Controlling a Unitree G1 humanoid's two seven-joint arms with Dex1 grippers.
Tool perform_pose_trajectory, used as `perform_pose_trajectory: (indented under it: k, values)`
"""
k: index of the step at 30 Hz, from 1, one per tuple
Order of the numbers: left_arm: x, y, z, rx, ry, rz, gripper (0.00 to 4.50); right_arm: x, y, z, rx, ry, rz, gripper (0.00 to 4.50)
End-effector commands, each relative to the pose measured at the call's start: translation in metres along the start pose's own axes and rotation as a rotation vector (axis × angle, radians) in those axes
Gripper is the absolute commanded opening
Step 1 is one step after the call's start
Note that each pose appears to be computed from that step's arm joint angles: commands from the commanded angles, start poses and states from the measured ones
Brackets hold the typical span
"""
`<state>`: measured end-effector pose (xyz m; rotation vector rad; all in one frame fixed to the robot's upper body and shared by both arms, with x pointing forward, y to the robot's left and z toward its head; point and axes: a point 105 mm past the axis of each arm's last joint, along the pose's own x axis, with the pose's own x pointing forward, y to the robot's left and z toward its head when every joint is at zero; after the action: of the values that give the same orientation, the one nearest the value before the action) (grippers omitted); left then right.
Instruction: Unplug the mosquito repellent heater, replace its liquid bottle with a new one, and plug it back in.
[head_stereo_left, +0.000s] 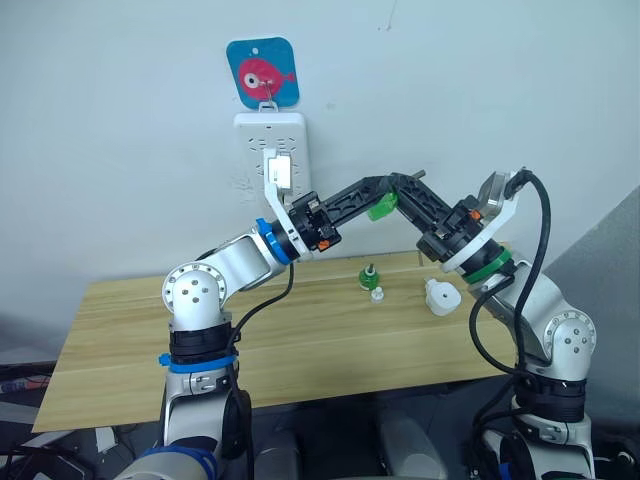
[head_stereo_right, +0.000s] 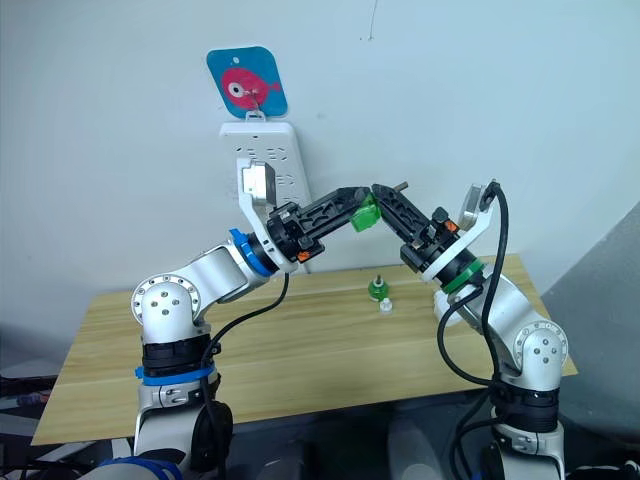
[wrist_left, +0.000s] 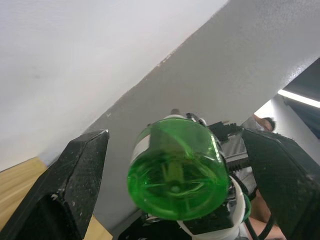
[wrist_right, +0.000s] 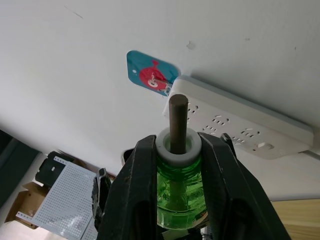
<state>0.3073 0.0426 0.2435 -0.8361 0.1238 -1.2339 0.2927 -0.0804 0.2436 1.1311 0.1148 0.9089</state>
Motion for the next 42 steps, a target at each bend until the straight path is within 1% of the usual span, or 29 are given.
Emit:
perform_pose_trajectory:
  k: [1, 8, 12, 16, 17, 25, 28, 30, 32, 33, 38, 39, 40, 42]
  values:
    - [0.004, -0.01, 0.001, 0.004, 0.017, -0.043, 4.5, -0.001, 0.014, 0.001, -0.014, -0.009, 0.064, 0.82]
    - [-0.001, -0.01, 0.001, -0.028, 0.02, -0.048, 4.5, -0.001, 0.015, 0.0, -0.008, -0.013, 0.074, 0.82]
    - [0.0, -0.012, 0.002, -0.044, 0.011, -0.059, 3.65, -0.001, 0.015, 0.0, -0.006, -0.011, 0.078, 0.82]
    - [0.0, -0.013, 0.001, -0.055, 0.006, -0.065, 2.38, -0.001, 0.015, -0.002, -0.005, -0.003, 0.079, 0.82]
    - [-0.001, -0.013, 0.001, -0.056, 0.006, -0.063, 2.27, -0.001, 0.015, -0.002, -0.003, -0.004, 0.078, 0.82]
    - [-0.007, -0.006, -0.003, -0.053, 0.018, -0.047, 2.27, -0.001, 0.017, -0.004, 0.0, 0.002, 0.09, 0.82]
    - [-0.011, -0.003, -0.002, -0.053, 0.014, -0.041, 2.27, -0.001, 0.018, -0.002, 0.025, -0.014, 0.098, 0.82]
    - [-0.013, -0.001, -0.001, -0.051, 0.011, -0.04, 2.27, -0.003, 0.017, 0.002, 0.019, -0.036, 0.091, 1.57]
    - [-0.016, 0.001, 0.0, -0.045, 0.01, -0.04, 2.27, -0.006, 0.013, 0.007, 0.007, -0.056, 0.073, 2.13]
    - [-0.018, 0.002, 0.001, -0.042, 0.009, -0.04, 2.27, -0.007, 0.009, 0.01, -0.008, -0.063, 0.053, 2.53]
    - [-0.031, 0.011, 0.007, -0.012, -0.014, -0.004, 2.27, -0.032, -0.025, 0.039, -0.14, -0.098, -0.145, 4.24]
    - [-0.034, 0.014, 0.007, -0.003, -0.015, 0.011, 2.27, -0.037, -0.031, 0.044, -0.176, -0.093, -0.187, 4.45]
    - [-0.036, 0.016, 0.007, 0.011, -0.015, 0.026, 2.27, -0.041, -0.037, 0.049, -0.23, -0.079, -0.239, 4.5]
    - [-0.043, 0.018, 0.005, 0.051, 0.008, 0.054, 2.27, -0.051, -0.053, 0.053, -0.421, 0.018, -0.362, 4.5]
